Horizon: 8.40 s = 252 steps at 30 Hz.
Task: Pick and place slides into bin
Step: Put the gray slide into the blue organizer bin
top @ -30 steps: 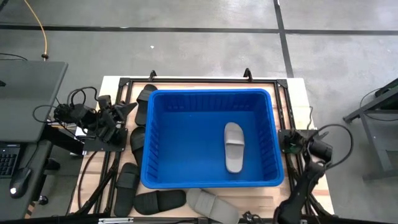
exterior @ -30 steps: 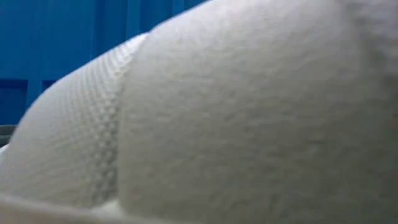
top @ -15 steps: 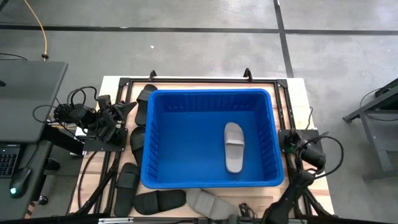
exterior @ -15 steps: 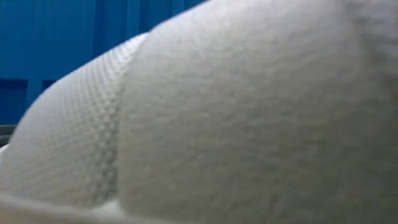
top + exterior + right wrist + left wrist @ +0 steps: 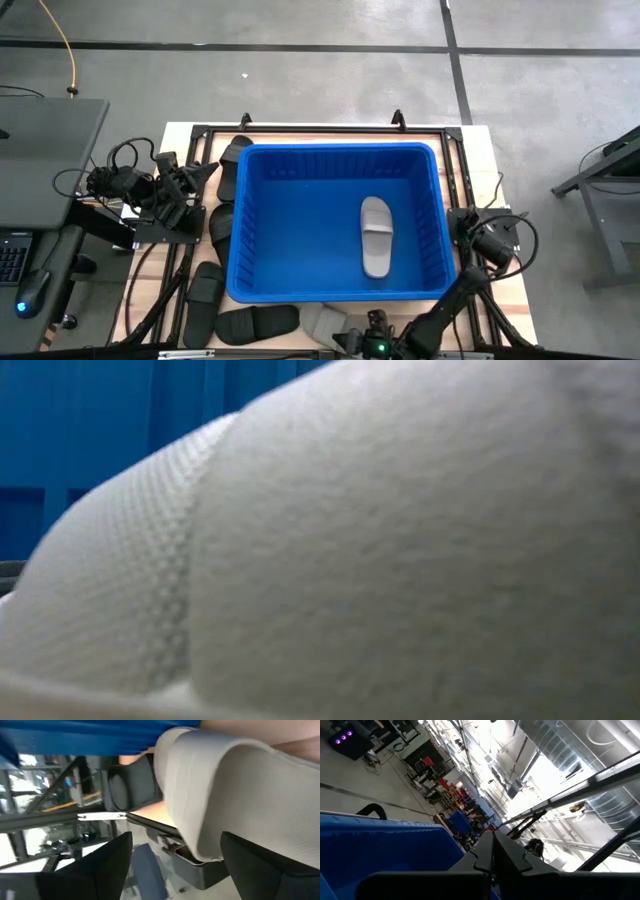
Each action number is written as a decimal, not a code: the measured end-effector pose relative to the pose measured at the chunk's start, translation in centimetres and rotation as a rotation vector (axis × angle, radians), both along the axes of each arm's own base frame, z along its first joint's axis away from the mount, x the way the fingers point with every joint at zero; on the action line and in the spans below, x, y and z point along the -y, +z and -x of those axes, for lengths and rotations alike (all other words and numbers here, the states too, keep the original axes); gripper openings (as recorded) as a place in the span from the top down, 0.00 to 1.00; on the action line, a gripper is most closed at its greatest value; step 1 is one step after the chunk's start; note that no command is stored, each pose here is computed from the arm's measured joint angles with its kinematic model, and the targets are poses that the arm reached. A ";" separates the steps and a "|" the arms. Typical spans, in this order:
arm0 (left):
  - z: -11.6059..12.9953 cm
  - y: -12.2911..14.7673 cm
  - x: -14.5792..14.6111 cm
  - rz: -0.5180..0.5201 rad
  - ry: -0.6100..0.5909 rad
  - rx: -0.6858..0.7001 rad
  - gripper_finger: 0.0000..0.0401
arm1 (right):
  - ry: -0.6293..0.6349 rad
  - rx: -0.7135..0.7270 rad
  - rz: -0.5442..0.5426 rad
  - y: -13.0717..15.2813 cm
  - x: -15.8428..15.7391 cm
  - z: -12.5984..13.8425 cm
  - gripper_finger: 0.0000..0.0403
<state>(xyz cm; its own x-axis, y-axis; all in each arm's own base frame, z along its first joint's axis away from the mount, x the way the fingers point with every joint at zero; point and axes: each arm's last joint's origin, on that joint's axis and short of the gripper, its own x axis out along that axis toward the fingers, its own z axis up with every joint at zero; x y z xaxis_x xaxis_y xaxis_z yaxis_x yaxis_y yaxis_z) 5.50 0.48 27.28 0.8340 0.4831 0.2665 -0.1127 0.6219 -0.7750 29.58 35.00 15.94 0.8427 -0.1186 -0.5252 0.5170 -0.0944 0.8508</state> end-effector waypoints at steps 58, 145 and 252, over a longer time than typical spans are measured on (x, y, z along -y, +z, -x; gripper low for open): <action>0.1 0.2 0.0 0.003 -0.005 0.020 0.99 | 0.119 0.037 -0.076 2.1 -4.6 3.9 1.00; -11.2 3.9 3.7 -0.101 -0.141 -0.026 0.30 | -0.403 0.338 0.681 28.9 27.6 -16.4 1.00; -16.2 1.5 6.2 0.075 -0.583 -0.113 0.91 | -0.068 0.593 0.392 19.1 33.8 10.5 0.52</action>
<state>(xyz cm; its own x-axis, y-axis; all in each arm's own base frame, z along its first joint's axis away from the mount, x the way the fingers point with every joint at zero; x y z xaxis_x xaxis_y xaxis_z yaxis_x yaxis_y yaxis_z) 21.74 -5.75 28.75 0.9884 -0.0490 0.1440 0.1470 0.5500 -0.8221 19.08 1.17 35.04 0.9571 -0.2675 0.1117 -0.0398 0.2607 0.9646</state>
